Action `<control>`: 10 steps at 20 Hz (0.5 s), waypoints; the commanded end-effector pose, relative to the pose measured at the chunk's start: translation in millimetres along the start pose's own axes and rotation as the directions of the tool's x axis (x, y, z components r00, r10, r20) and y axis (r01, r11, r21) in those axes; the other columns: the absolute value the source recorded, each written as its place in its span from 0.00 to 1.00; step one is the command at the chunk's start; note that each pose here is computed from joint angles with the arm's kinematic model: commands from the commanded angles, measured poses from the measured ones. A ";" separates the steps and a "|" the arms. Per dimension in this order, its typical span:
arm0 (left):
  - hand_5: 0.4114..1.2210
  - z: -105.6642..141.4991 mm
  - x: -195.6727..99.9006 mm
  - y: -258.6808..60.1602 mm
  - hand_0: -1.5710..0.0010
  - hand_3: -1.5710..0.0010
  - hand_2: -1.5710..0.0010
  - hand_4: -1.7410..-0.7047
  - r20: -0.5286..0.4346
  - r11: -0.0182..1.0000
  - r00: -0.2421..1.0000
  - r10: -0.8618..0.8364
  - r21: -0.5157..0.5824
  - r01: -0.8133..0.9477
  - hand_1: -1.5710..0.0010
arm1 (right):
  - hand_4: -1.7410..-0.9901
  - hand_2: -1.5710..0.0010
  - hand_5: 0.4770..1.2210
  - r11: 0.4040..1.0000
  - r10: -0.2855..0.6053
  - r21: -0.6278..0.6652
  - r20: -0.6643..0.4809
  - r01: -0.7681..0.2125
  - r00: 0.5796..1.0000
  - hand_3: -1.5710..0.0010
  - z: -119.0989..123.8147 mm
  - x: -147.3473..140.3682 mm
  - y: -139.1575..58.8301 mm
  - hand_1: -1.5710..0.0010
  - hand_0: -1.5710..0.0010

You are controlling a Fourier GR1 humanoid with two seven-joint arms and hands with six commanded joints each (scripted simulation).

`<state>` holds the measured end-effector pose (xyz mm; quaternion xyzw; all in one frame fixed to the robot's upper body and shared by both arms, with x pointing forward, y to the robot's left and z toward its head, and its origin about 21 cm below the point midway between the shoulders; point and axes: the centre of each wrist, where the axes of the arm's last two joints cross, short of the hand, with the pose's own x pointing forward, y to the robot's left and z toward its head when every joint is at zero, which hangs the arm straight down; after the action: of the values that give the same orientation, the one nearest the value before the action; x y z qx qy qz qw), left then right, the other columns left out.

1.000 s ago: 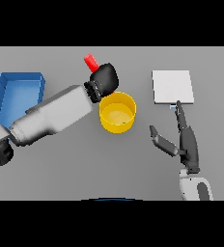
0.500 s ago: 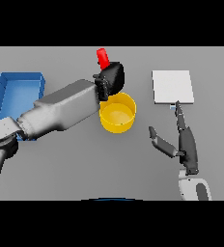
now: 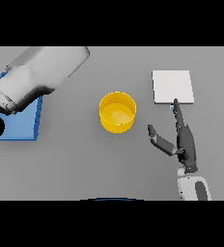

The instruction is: Pick up the red beaker and tilt it to pour out 1 green nut into yellow bowl. Pick up the yellow bowl and place it on the metallic measuring scale.

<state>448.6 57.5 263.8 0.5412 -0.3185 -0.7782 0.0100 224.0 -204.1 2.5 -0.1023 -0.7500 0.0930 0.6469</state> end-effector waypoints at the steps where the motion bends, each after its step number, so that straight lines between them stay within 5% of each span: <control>1: 1.00 1.9 -13.7 -1.4 0.00 0.17 0.04 0.03 -0.052 0.999 0.997 0.053 -0.012 -0.053 0.00 | 0.74 1.00 0.16 1.000 -0.017 -0.002 -0.001 0.017 1.000 1.00 -0.2 1.2 -4.1 1.00 1.00; 4: 1.00 15.2 -61.8 -24.7 0.00 0.12 0.02 0.02 -0.209 0.949 0.928 0.309 0.003 -0.315 0.00 | 0.72 1.00 0.16 0.999 -0.040 0.010 -0.010 0.040 0.999 1.00 -1.2 1.5 0.5 1.00 1.00; 7: 1.00 30.9 -89.8 -68.8 0.00 0.13 0.01 0.01 -0.382 0.782 0.705 0.597 0.081 -0.618 0.00 | 0.69 1.00 0.15 0.999 -0.043 0.017 -0.013 0.043 0.999 1.00 -4.6 -1.6 -4.9 1.00 1.00; 10: 1.00 53.7 -104.0 -122.0 0.00 0.11 0.00 0.00 -0.421 0.577 0.454 0.785 0.229 -0.784 0.00 | 0.69 1.00 0.15 0.999 -0.039 0.023 0.006 0.039 0.999 1.00 -1.4 -5.5 -6.2 1.00 1.00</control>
<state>486.3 219.2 299.9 0.5070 -0.5177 -0.5248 0.4466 225.9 -211.6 -0.9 -0.0798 -0.7529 0.0892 0.6472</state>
